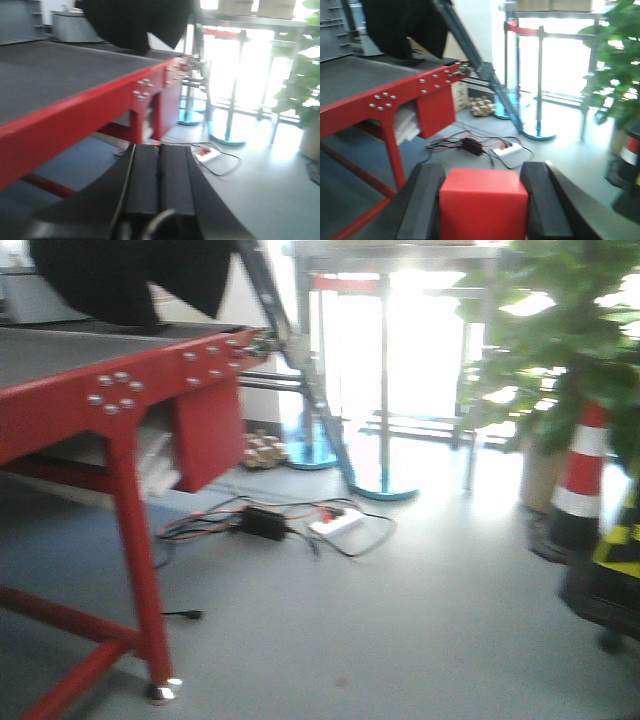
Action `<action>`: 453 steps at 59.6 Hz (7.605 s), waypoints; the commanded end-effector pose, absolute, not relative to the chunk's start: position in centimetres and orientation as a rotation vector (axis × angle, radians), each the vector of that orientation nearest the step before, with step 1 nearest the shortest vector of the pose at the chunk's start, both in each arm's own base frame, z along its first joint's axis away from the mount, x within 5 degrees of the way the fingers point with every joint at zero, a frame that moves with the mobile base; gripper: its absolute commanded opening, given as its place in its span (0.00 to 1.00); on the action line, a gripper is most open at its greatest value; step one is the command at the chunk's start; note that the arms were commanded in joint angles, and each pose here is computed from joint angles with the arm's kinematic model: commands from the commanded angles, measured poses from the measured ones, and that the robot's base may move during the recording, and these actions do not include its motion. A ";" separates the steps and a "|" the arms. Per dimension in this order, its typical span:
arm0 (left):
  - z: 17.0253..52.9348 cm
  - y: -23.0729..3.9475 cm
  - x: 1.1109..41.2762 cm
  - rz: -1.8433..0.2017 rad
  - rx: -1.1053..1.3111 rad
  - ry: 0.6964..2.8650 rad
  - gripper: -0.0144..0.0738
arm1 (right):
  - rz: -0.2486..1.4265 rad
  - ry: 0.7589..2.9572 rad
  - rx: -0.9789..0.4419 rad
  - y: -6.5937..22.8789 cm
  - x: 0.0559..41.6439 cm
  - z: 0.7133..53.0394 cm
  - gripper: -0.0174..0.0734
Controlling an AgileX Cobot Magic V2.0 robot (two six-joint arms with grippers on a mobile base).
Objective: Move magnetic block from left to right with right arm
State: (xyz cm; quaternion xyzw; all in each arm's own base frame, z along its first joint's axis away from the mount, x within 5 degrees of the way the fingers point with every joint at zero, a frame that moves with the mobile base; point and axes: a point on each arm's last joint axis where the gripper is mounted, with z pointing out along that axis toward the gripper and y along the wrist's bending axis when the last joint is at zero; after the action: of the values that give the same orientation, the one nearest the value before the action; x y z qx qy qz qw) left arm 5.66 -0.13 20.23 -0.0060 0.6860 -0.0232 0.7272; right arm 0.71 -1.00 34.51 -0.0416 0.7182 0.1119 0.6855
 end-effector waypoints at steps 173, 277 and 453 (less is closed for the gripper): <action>20.9 -0.2 5.5 -0.071 -0.006 1.412 0.03 | 0.249 1.509 -0.103 -0.9 0.7 36.1 0.39; 20.9 -0.2 5.5 -0.071 -0.006 1.412 0.03 | 0.370 2.362 -0.735 20.9 33.6 24.8 0.39; 20.8 -0.2 5.5 -0.071 -0.006 1.414 0.03 | 0.143 1.453 0.008 0.4 4.0 28.1 0.26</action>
State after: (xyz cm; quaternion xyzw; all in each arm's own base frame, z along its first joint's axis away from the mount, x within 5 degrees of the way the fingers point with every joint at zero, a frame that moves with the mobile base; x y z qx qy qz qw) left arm 5.66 -0.17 20.23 -0.0037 0.6860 -0.0257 0.7271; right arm 4.53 0.98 27.49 -0.0171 0.7143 0.1036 0.6919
